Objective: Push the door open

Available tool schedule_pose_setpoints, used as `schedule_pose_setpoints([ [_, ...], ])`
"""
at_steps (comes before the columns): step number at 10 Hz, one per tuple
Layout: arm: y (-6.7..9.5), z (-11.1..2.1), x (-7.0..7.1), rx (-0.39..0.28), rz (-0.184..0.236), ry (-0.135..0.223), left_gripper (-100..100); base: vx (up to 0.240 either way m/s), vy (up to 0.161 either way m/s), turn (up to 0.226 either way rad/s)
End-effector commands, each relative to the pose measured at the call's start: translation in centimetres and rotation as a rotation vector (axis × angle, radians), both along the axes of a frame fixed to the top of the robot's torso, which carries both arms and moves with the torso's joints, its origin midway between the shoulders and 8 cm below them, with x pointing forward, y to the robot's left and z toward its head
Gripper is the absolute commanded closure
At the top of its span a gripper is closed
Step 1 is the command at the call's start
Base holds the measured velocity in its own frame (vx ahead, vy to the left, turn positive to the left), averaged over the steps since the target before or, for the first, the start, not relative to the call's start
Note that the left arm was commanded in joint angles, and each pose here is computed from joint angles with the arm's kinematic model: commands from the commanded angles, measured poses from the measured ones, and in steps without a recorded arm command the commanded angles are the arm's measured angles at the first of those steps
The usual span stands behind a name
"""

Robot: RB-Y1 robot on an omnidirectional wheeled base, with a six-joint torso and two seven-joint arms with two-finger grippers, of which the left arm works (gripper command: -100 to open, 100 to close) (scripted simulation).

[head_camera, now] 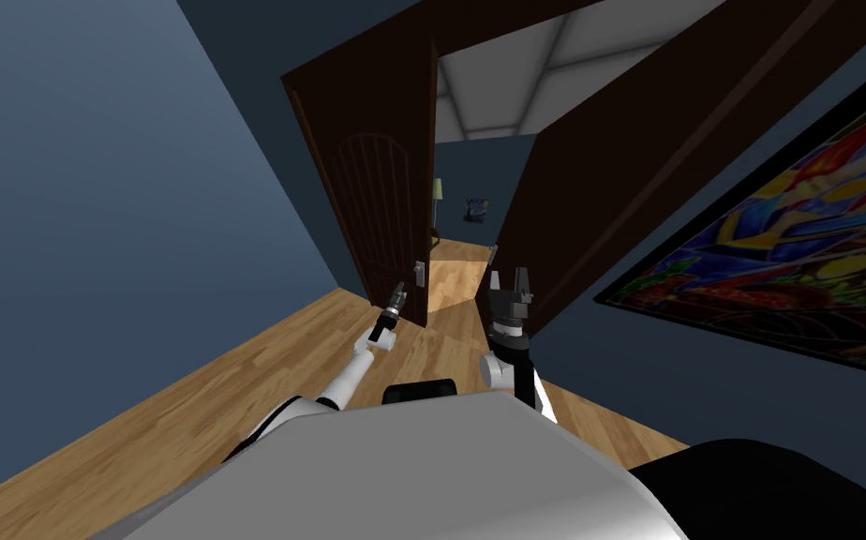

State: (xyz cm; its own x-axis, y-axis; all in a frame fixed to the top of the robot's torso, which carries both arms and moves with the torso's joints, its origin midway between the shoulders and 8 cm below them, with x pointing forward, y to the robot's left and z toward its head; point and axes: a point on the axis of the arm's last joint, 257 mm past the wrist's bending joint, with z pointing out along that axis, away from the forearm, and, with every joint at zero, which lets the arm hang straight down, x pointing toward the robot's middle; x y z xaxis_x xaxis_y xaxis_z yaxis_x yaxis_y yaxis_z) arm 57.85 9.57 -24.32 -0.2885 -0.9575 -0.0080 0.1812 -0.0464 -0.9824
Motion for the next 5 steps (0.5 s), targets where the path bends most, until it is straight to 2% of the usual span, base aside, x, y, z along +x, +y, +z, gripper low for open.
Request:
schedule_pose_setpoints([
  [1,-0.7,-0.7,0.4,0.005,-0.010,0.019,-100,0.081,0.067,-0.061],
  [5,-2.2,-2.0,1.0,0.018,-0.035,0.061,-100,0.079,0.077,-0.050],
])
